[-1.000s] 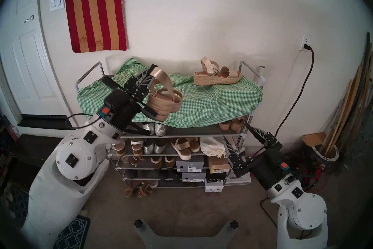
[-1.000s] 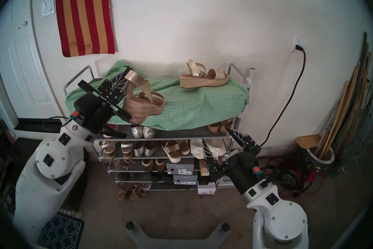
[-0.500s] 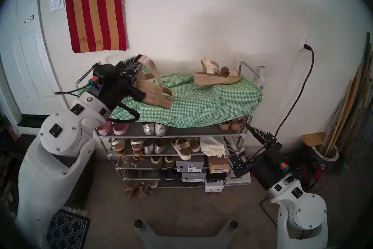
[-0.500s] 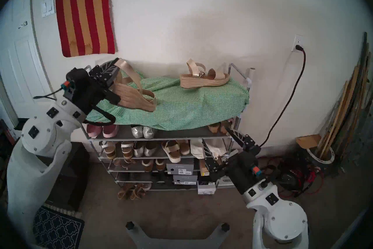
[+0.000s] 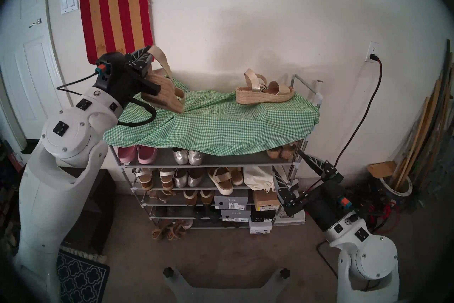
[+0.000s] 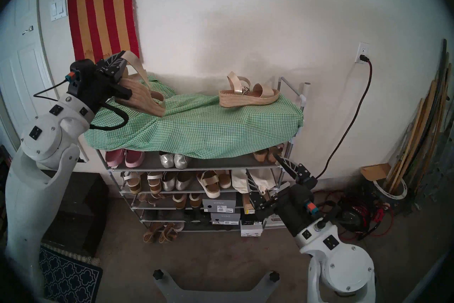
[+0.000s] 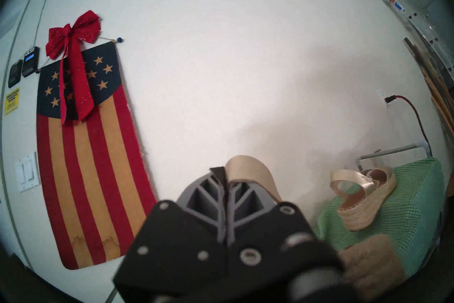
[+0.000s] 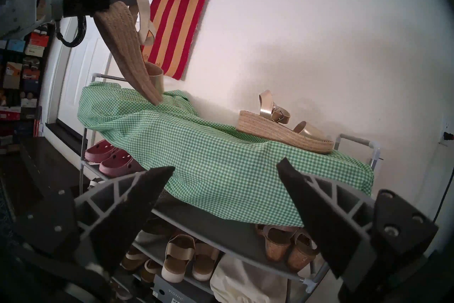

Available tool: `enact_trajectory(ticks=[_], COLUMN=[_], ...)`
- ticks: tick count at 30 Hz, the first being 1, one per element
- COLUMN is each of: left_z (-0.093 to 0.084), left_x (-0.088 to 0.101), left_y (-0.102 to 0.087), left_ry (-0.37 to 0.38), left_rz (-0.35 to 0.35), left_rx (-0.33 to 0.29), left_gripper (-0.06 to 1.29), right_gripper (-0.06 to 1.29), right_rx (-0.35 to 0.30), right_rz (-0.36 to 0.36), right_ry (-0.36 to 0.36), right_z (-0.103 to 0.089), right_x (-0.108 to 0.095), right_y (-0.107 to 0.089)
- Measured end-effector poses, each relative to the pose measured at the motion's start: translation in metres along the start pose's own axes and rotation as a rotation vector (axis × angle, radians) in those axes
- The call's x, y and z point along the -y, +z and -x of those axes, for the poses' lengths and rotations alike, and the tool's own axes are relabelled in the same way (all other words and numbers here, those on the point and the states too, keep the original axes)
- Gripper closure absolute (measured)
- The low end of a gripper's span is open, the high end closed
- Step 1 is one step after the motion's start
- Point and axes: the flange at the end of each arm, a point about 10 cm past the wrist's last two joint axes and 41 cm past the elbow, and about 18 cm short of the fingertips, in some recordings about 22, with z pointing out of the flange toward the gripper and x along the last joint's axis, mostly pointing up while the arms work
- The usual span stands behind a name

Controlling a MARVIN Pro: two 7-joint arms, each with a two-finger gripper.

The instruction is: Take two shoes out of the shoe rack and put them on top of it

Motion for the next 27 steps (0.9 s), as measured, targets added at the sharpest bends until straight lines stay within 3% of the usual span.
enact_trajectory(ticks=[9, 27], left_z=[0.008, 0.050], left_x=[0.006, -0.018], left_y=[0.019, 0.064], left_ry=[-0.002, -0.032], left_rz=[-0.035, -0.063], left_rx=[0.024, 0.123], left_gripper=[1.25, 1.25], right_gripper=[0.01, 0.01], right_rx=[0.001, 0.001], right_rz=[0.000, 0.000], right_ry=[-0.001, -0.003], right_z=[0.000, 0.000], right_x=[0.000, 0.000], right_y=[0.000, 0.000])
